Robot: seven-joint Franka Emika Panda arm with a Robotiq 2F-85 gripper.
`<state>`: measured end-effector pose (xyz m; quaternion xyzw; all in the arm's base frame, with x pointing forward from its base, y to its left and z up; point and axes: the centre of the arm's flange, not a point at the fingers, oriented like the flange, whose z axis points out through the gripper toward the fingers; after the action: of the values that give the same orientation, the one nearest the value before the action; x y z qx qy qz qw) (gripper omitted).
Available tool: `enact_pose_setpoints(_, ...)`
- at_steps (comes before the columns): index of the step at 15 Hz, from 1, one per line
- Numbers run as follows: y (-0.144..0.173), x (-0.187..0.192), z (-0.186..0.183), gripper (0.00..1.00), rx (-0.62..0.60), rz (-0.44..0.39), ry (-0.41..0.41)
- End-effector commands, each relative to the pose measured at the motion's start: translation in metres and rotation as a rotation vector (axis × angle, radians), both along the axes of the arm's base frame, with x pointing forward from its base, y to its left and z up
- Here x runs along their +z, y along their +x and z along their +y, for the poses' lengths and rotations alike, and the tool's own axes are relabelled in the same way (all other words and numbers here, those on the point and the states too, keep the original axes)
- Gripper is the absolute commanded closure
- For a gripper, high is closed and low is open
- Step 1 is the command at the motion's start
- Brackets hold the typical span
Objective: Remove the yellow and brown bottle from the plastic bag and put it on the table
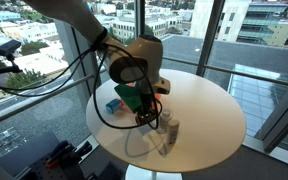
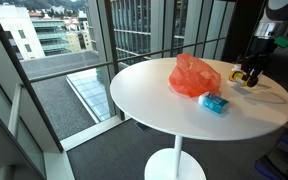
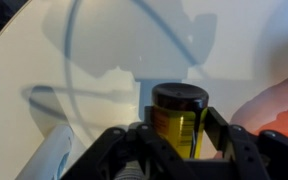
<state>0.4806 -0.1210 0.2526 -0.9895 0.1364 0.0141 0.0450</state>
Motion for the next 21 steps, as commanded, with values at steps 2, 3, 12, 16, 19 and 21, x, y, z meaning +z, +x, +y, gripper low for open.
enact_pose_setpoints(2, 0.011, -0.012, -0.009, 0.72, -0.03, 0.021, -0.016)
enact_pose_setpoints(3, 0.012, -0.014, -0.009, 0.72, -0.031, 0.027, -0.016)
enact_pose_setpoints(12, 0.016, -0.009, -0.015, 0.01, -0.024, 0.024, -0.015)
enact_pose_setpoints(16, 0.019, 0.003, -0.004, 0.0, 0.021, 0.009, -0.004)
enact_pose_setpoints(19, 0.021, 0.016, 0.016, 0.0, 0.101, 0.018, 0.01)
enact_pose_setpoints(21, 0.021, 0.029, 0.031, 0.0, 0.143, 0.036, 0.024)
